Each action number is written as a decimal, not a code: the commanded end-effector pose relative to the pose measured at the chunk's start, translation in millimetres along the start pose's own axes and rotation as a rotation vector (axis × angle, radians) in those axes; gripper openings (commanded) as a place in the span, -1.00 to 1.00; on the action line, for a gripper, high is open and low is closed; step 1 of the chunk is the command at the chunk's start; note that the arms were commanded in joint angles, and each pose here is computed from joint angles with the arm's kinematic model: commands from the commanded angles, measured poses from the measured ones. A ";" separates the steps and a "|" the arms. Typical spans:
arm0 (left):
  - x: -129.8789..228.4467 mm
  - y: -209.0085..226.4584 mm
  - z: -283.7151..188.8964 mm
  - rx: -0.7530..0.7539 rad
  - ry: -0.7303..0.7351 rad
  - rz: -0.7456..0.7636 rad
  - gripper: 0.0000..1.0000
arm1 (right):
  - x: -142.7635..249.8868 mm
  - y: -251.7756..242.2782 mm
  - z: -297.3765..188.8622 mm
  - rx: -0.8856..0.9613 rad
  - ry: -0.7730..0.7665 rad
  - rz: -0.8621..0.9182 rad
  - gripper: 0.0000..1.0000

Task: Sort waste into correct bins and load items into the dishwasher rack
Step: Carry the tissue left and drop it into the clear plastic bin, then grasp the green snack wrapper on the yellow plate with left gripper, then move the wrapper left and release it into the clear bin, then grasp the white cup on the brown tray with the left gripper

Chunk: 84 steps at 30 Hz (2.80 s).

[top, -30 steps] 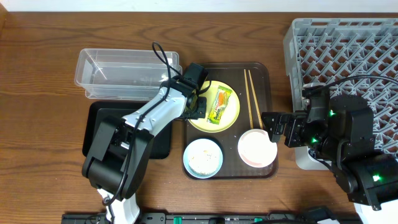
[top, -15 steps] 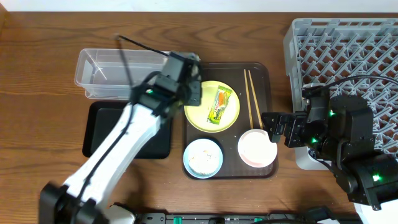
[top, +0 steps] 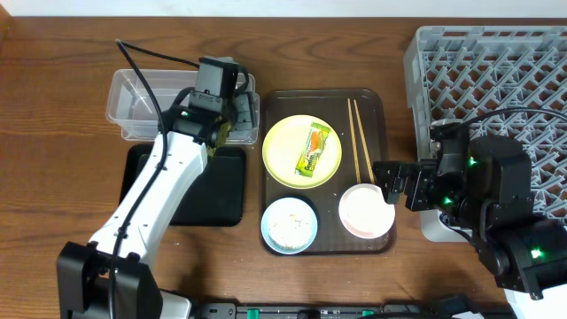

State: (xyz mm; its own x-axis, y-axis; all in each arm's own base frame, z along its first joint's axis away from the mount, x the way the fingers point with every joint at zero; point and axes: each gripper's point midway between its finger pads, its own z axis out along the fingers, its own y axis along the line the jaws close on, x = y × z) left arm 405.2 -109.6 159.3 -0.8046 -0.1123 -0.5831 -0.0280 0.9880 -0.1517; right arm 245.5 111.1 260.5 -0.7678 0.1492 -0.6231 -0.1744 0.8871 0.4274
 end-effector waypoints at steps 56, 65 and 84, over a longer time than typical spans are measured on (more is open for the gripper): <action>-8.8 10.7 3.1 0.009 -0.009 0.110 -0.88 | 6.8 -8.9 -5.5 0.052 0.025 0.019 0.99; -9.0 -15.7 -18.3 0.175 0.003 0.113 0.40 | 6.6 -8.9 -5.3 0.052 0.025 0.019 0.98; 132.1 -166.0 -84.9 0.421 0.285 0.332 0.16 | -2.3 -25.0 -16.9 0.149 -0.049 0.077 0.99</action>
State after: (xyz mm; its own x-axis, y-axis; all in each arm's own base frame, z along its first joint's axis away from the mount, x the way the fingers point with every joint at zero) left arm 254.0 -266.9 183.7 -0.8220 0.3396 -0.4571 0.5095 0.7971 -0.3241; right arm 241.6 95.9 249.9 -0.7832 0.1808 -0.5949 -0.0837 0.9174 0.3890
